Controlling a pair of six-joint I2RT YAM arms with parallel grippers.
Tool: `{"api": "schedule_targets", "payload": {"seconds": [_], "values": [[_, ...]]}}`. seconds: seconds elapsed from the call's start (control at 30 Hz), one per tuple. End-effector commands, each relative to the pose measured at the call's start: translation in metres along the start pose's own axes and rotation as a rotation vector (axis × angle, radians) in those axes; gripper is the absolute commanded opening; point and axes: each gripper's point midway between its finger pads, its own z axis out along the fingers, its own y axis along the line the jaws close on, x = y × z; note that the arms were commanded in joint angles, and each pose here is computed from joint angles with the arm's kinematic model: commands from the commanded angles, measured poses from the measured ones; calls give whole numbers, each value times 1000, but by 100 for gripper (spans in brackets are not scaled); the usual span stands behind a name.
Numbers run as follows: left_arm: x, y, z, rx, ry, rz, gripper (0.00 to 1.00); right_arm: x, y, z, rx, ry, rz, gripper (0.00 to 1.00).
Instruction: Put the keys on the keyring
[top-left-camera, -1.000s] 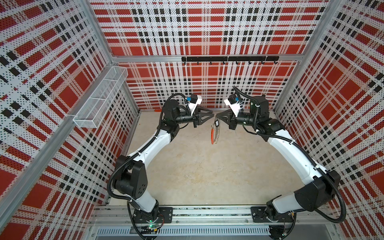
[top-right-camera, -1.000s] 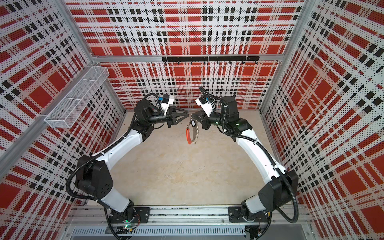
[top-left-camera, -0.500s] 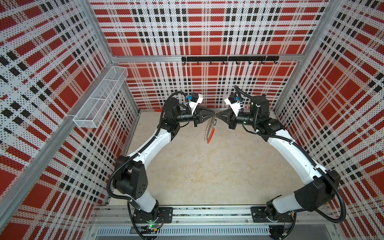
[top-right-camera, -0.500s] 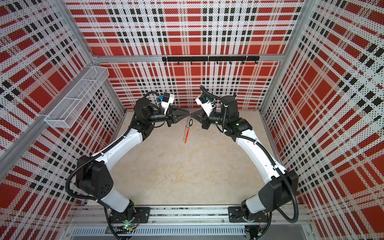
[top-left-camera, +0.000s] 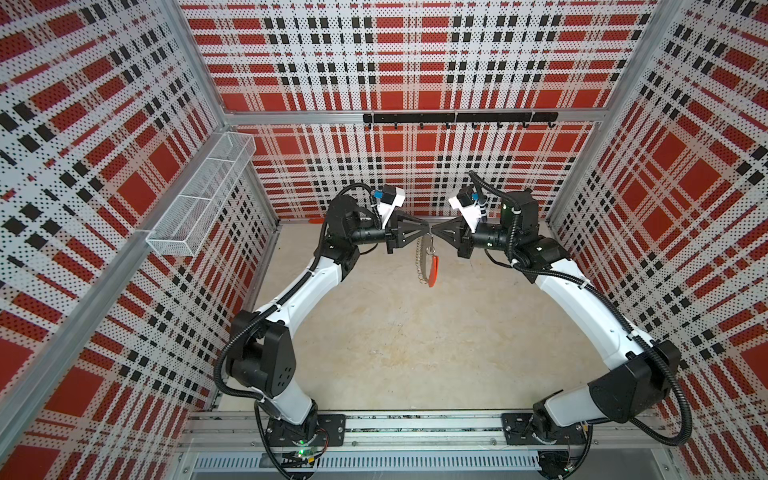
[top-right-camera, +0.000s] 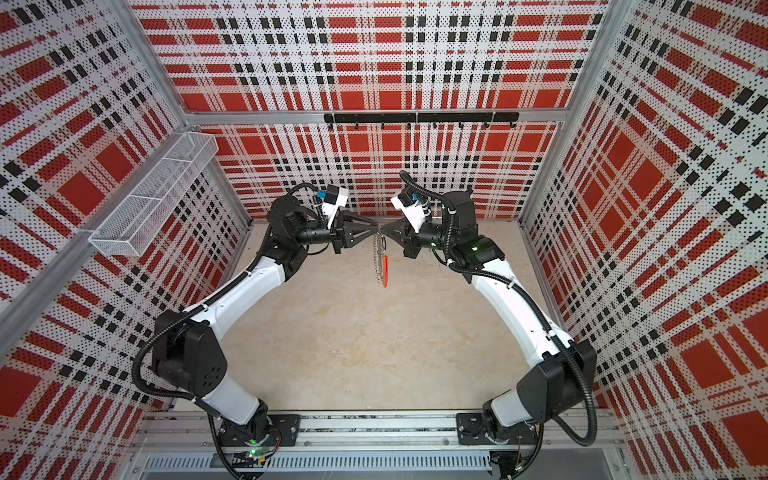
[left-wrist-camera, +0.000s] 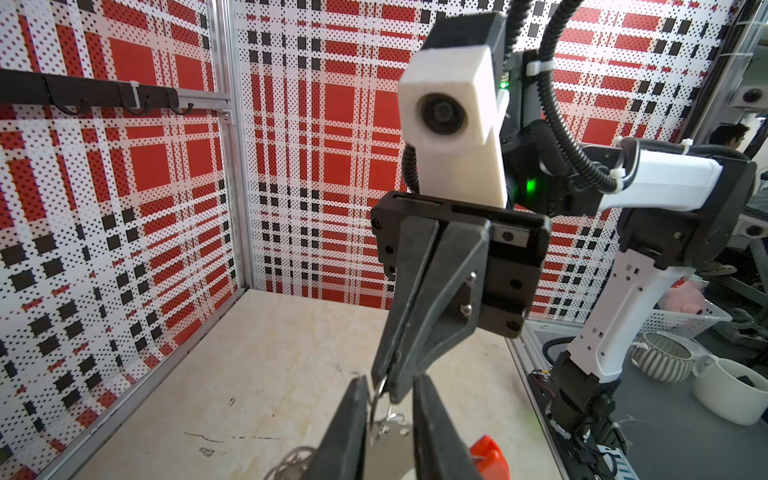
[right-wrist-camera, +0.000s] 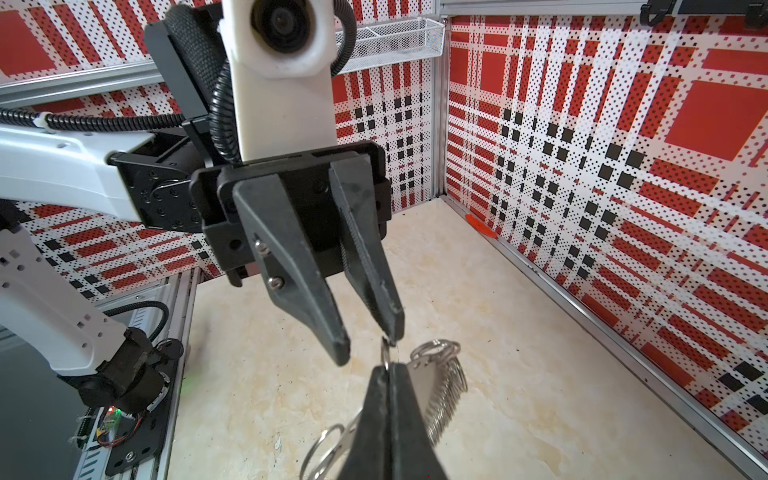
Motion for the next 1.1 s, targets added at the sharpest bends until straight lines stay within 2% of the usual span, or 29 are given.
{"api": "schedule_targets", "payload": {"seconds": [0.0,0.1,0.2,0.37,0.43,0.53,0.63,0.73,0.83,0.97,1.07], "values": [[3,0,3,23,6,-13,23,-21,10,-5,-18,-54,-64,0],[5,1,3,20,8,-19,29,-23,10,-5,-15,-57,-69,0],[6,1,3,22,10,-20,28,-24,11,-5,-22,-59,-66,0],[5,-2,4,42,11,-15,11,-23,13,-1,-38,-55,-60,0],[5,-3,4,50,12,-17,7,-23,14,0,-40,-56,-59,0],[5,-4,5,54,14,-22,8,-24,14,-1,-36,-60,-63,0],[7,-4,6,55,15,-29,19,-26,14,-2,-34,-66,-66,0],[8,-5,5,61,18,-31,21,-27,14,-2,-35,-68,-68,0],[9,-7,6,70,20,-33,16,-27,14,-2,-37,-69,-67,0],[9,-7,6,74,21,-34,1,-26,14,0,-39,-66,-63,0],[8,-7,5,74,20,-33,0,-24,14,1,-40,-58,-60,0]]}}
